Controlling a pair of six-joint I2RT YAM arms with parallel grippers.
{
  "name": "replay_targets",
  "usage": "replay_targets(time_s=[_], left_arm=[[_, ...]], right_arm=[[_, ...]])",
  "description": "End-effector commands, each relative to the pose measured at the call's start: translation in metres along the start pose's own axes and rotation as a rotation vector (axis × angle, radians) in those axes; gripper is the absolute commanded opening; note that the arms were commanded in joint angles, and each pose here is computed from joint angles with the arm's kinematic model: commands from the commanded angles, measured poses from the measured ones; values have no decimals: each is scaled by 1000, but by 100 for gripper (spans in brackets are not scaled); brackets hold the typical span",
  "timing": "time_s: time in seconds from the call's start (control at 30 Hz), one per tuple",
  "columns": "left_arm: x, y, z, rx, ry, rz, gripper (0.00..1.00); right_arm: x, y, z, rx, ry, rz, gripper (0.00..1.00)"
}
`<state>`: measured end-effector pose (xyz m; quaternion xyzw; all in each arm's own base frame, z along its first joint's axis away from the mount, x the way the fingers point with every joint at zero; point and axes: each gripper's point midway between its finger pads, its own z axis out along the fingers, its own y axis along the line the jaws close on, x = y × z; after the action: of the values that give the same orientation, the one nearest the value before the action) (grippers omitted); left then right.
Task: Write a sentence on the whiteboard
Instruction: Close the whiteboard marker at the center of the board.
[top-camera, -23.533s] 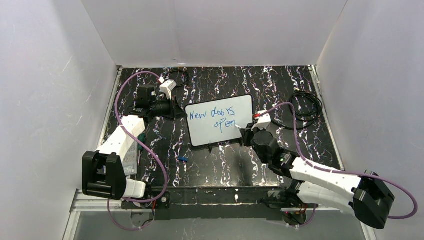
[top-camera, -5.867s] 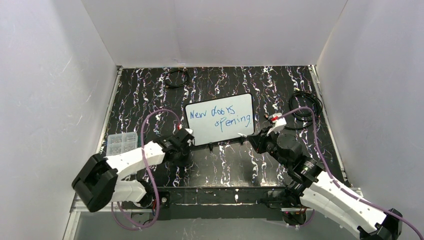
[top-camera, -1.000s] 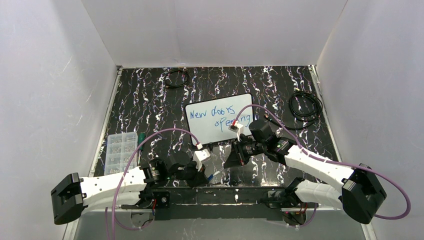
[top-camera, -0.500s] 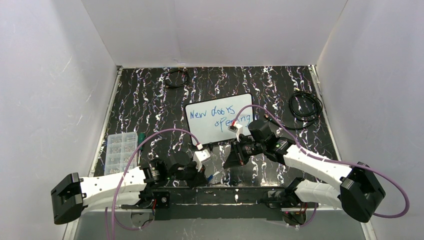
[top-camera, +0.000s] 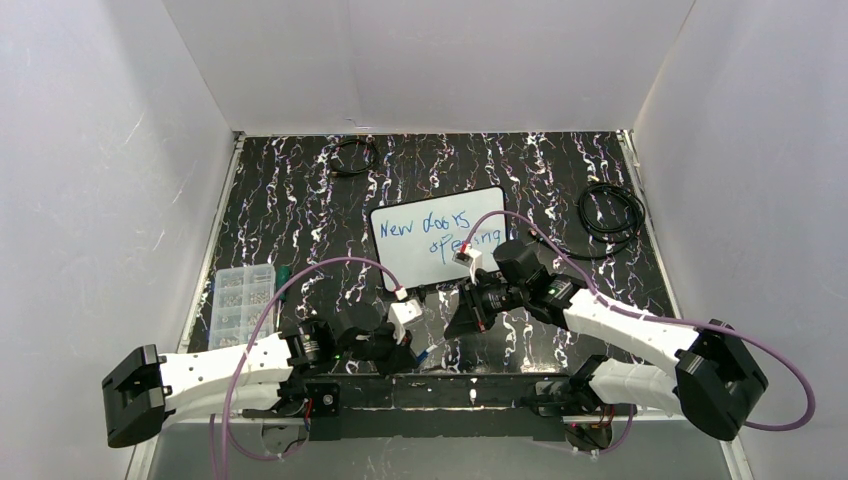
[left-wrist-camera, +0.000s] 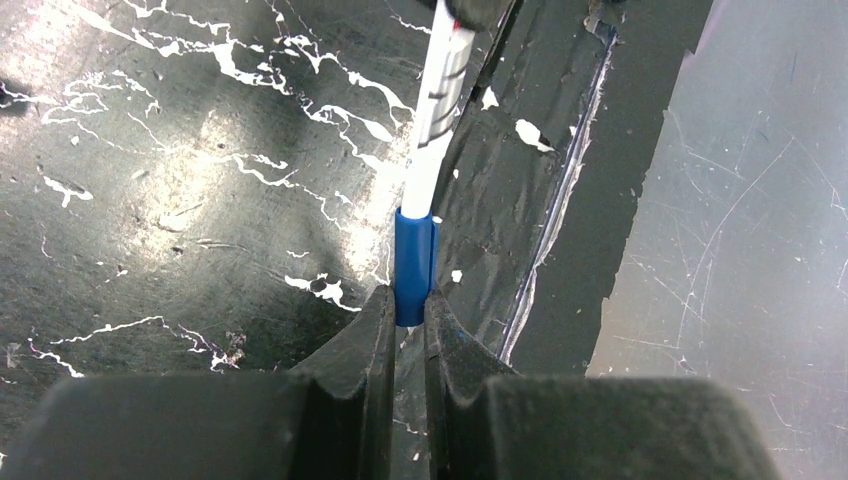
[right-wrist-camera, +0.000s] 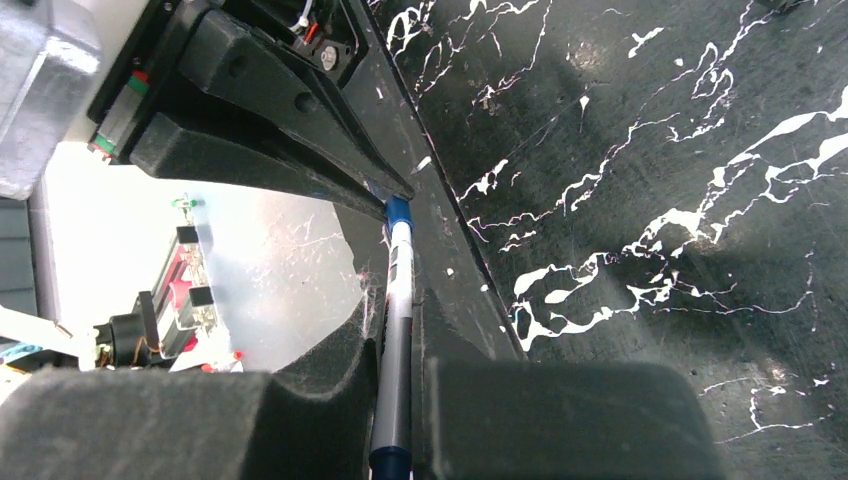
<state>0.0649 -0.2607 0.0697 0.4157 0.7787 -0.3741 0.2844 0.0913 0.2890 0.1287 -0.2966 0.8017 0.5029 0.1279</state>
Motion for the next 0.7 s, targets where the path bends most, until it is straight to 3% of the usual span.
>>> replay_targets(time_s=[0.0,0.67], left_arm=[[-30,-2,-1,-14,-71,46,0],[-111,3,19,-82,-284,152,0]], right_arm=[[4,9,4,-60,23,-11,1],[17,10,11,-34,112,-15,1]])
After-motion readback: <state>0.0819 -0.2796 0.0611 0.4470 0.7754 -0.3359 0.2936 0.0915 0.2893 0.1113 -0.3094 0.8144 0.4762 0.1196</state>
